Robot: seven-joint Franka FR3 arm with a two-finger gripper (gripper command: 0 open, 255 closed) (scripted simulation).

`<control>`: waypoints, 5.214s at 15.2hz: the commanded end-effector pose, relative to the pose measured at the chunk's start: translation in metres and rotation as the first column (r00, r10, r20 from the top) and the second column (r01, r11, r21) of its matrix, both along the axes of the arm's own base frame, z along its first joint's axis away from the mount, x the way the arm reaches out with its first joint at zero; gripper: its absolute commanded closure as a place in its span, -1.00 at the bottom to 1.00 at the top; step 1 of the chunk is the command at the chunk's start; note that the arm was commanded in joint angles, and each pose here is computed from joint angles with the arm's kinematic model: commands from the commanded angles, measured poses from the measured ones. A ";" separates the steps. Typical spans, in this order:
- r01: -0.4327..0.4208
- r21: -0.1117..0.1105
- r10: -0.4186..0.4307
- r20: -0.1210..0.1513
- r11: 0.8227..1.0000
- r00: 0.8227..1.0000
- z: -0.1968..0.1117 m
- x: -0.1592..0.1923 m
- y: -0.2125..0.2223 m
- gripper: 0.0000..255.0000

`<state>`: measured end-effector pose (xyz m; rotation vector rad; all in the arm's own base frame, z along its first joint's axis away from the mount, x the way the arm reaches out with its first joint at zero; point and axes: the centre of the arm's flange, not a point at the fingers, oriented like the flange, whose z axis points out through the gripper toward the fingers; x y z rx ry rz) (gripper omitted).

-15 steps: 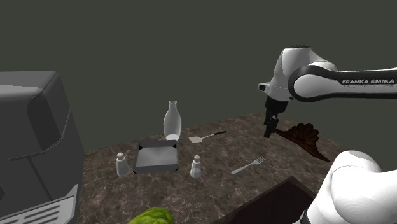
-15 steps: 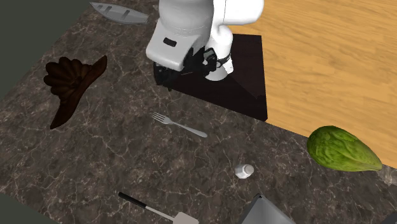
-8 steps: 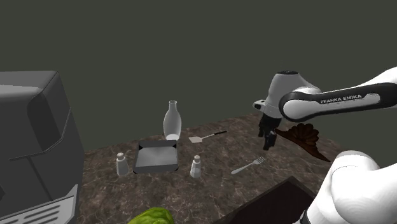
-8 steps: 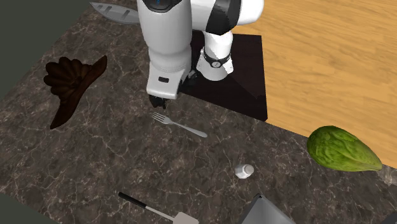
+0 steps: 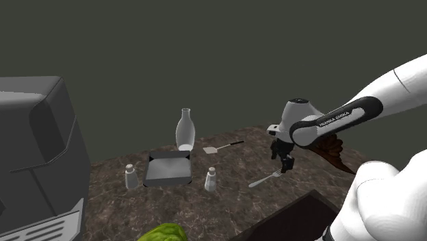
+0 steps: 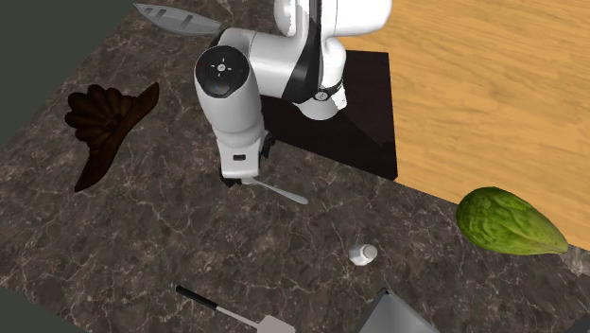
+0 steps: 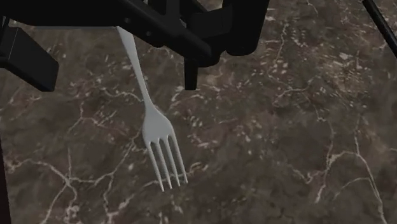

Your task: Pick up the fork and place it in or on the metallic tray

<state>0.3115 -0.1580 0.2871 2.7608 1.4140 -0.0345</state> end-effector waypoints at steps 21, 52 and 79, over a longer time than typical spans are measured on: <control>-0.091 0.000 0.091 -0.009 0.996 0.996 -0.071 0.006 -0.015 1.00; -0.091 0.000 0.091 -0.009 0.996 0.996 0.051 0.016 -0.006 1.00; -0.091 0.000 0.091 -0.009 0.996 0.996 0.055 0.269 0.245 1.00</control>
